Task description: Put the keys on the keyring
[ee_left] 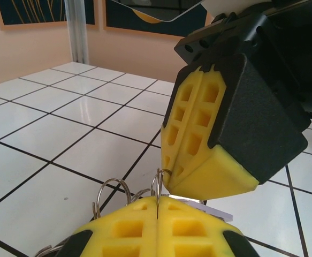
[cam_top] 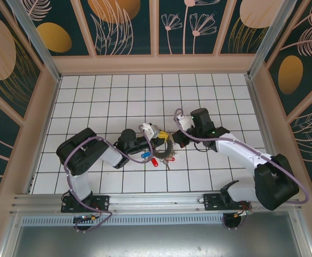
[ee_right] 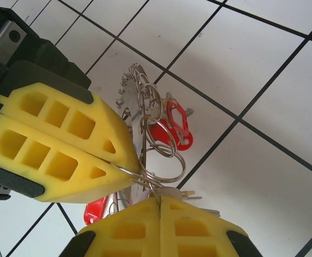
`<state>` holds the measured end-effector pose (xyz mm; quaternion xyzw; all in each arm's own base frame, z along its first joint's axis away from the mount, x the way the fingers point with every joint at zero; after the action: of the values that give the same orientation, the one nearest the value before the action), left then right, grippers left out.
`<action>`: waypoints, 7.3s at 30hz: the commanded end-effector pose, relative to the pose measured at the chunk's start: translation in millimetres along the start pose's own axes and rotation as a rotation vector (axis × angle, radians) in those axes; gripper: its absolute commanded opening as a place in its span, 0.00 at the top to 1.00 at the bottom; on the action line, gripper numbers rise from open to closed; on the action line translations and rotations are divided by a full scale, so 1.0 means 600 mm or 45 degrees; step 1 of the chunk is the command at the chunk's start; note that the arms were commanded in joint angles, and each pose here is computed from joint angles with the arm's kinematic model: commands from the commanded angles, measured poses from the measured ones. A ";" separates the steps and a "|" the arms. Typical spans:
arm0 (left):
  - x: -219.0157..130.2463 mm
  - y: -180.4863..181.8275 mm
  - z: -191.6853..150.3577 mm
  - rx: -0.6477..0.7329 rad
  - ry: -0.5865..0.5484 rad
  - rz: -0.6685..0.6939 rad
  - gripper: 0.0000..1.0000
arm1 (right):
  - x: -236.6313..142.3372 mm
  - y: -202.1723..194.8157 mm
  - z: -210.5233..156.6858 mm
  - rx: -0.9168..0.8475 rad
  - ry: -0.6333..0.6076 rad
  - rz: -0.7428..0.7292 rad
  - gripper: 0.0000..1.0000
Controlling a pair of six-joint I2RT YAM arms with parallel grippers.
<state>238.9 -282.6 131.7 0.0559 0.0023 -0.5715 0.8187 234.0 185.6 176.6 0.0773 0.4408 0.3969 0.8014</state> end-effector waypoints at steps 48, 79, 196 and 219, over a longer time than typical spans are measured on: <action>-0.016 -0.032 0.077 0.154 -0.275 -0.219 1.00 | -0.077 0.051 0.013 -1.159 -0.096 0.305 0.76; -0.004 -0.027 0.059 0.236 0.014 -0.252 0.81 | -0.066 0.051 0.022 -1.134 -0.007 0.254 1.00; 0.019 -0.019 0.099 0.235 0.140 -0.428 1.00 | -0.086 0.069 0.047 -1.112 -0.008 0.141 1.00; -0.011 -0.034 0.130 0.172 -0.259 -0.417 1.00 | -0.133 0.057 0.014 -0.969 -0.174 0.368 0.79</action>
<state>213.9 -291.6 194.8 0.0589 -0.0650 -0.7015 0.7073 205.7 158.3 242.4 -0.1540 0.1966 0.6284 0.7367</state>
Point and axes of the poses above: each hand's point on the last joint's axis, 136 mm out from that joint toward the fingers, its own x axis out along the fingers, its own y axis along the line the jaws close on, z = x × y, the point moved 8 cm from there along -x, back along the fingers, and after that the axes turned 11 degrees about x, right-handed, at the moved point
